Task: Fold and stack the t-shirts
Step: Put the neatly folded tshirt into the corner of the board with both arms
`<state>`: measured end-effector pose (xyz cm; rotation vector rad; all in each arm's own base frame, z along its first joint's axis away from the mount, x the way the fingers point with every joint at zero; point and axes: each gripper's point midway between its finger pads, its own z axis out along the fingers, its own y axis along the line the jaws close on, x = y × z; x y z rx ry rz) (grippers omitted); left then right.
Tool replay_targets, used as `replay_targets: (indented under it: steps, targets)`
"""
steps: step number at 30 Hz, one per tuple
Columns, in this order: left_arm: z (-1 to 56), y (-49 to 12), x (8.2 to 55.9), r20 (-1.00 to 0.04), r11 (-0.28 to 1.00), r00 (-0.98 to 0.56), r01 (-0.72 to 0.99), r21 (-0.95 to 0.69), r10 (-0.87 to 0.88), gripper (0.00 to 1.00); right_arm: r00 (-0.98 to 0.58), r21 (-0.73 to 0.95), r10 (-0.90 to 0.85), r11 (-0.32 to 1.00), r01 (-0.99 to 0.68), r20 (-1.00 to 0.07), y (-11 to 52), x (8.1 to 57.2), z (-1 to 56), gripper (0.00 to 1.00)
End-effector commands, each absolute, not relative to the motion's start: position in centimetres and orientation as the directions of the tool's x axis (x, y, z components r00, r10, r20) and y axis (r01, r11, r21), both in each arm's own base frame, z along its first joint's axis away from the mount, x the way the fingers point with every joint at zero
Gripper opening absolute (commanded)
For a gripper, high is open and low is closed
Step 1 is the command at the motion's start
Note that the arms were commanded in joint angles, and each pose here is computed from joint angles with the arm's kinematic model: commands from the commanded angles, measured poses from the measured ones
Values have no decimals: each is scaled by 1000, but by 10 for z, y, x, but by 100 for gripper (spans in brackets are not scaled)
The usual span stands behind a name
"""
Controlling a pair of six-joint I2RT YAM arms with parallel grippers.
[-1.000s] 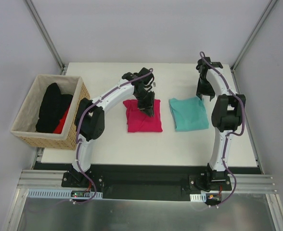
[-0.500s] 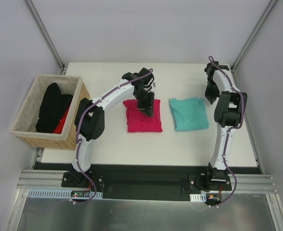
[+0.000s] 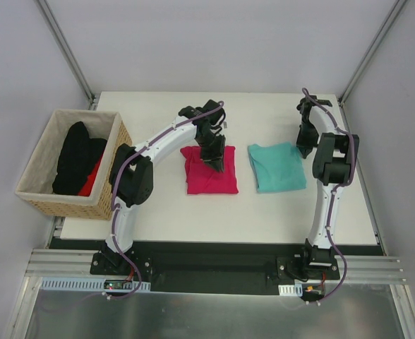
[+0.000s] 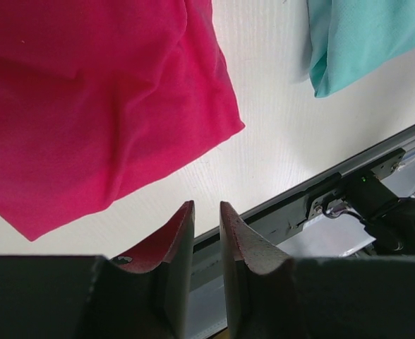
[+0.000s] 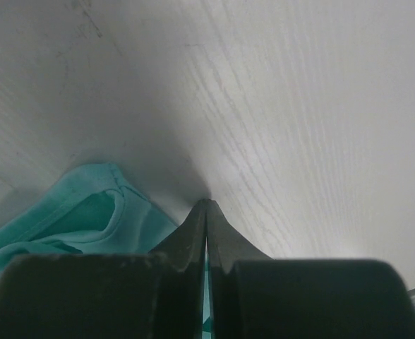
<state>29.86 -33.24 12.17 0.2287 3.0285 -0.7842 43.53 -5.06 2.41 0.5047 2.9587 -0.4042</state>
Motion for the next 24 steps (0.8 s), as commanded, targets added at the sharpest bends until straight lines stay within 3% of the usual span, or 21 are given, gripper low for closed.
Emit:
replay_targets:
  steps: [1,24]
  targets:
    - [142,-321,297,-70,871,-991,133,-473,113,20,-942,-225,300,918,328,-150,-38,436,24,1]
    - [137,-309,290,-65,895,-994,106,-434,86,18,-962,-217,227,942,256,-149,0,431,30,1]
